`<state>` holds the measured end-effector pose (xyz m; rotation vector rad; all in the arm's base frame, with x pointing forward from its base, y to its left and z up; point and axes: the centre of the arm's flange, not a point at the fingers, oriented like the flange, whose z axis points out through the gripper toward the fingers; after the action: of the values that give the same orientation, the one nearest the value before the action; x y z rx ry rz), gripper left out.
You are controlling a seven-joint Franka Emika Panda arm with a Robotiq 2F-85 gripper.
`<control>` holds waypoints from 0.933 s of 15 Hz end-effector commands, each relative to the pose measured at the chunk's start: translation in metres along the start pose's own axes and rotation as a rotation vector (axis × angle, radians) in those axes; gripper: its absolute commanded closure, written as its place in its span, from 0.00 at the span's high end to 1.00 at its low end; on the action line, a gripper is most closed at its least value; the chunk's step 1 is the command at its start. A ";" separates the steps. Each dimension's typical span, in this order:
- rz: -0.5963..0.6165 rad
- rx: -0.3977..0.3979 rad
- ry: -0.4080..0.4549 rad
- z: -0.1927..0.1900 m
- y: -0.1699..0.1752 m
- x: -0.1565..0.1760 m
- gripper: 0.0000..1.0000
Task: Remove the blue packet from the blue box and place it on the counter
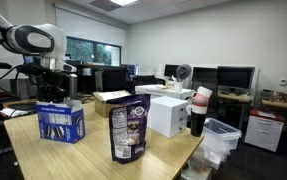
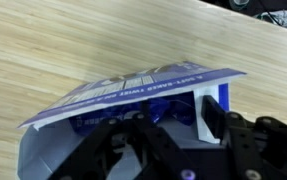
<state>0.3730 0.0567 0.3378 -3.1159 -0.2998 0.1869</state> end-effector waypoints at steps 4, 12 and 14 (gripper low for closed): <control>-0.052 0.027 -0.013 0.005 -0.005 -0.002 0.58; 0.030 -0.016 -0.003 0.015 0.025 0.005 0.68; 0.048 0.006 -0.010 0.017 0.020 0.002 0.74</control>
<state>0.3774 0.0371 0.3255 -3.1231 -0.2579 0.2116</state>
